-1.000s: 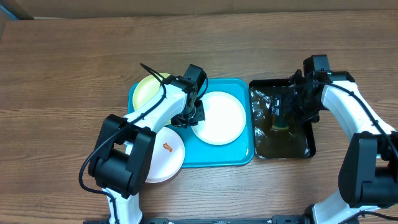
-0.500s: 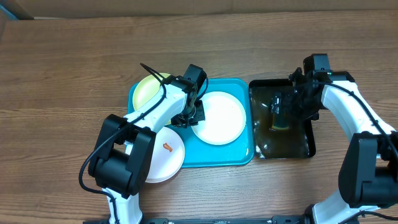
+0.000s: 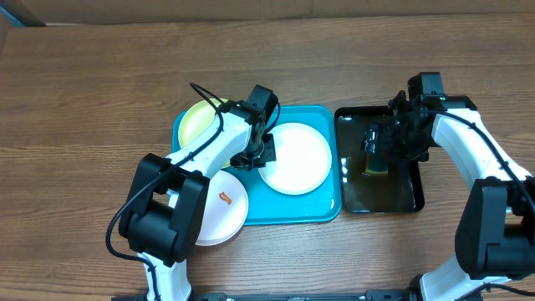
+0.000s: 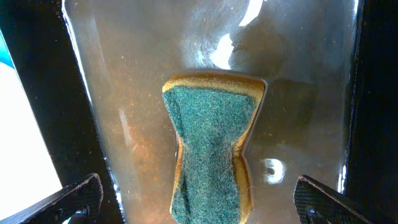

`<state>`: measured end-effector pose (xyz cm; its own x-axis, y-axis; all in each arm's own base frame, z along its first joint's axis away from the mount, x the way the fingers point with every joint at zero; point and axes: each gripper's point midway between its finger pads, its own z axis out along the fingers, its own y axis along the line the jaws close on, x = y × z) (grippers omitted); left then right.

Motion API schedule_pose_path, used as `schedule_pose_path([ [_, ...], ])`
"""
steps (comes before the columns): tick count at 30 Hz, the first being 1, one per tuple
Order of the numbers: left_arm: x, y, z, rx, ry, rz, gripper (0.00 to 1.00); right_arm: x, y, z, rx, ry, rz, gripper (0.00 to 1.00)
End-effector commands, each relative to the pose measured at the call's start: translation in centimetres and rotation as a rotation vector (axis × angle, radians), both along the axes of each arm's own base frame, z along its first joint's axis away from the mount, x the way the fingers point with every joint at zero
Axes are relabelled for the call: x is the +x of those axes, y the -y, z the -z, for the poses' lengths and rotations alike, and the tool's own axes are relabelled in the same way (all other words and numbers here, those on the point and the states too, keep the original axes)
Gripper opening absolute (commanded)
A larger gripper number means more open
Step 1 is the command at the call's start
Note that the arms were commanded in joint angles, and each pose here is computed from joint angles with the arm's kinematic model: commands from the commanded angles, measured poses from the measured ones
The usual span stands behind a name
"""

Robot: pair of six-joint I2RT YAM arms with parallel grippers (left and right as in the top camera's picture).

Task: Clean dirty plates on tray and stack at the side
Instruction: 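Return the sponge to the basin and release it with the right gripper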

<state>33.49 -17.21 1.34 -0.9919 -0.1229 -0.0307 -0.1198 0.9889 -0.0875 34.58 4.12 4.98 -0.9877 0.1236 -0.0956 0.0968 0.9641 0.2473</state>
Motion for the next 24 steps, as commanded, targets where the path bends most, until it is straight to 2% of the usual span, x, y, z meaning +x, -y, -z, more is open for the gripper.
schedule_pose_path([
  [1, 1.2, 0.1, -1.5, -0.001, 0.043, 0.016, 0.04, 0.1, 0.0, -0.2, -0.006, 0.012, 0.0, 1.0],
  [12, 1.8, 0.4, -2.3, -0.004, 0.059, 0.052, 0.04, 0.1, 0.0, -0.3, -0.006, 0.016, 0.0, 1.0],
  [15, 2.1, 0.3, -2.3, -0.006, 0.068, 0.054, 0.04, 1.8, -0.5, -0.7, 0.024, 0.084, 0.009, 1.0],
  [19, 2.7, -0.4, -2.3, 0.021, 0.091, 0.064, 0.04, 2.4, 1.0, -3.0, 0.039, 0.048, 0.156, 1.0],
  [24, 2.8, -0.7, -2.3, 0.041, 0.099, 0.089, 0.04, 4.5, 5.8, -7.8, 0.033, 0.112, 0.272, 1.0],
])
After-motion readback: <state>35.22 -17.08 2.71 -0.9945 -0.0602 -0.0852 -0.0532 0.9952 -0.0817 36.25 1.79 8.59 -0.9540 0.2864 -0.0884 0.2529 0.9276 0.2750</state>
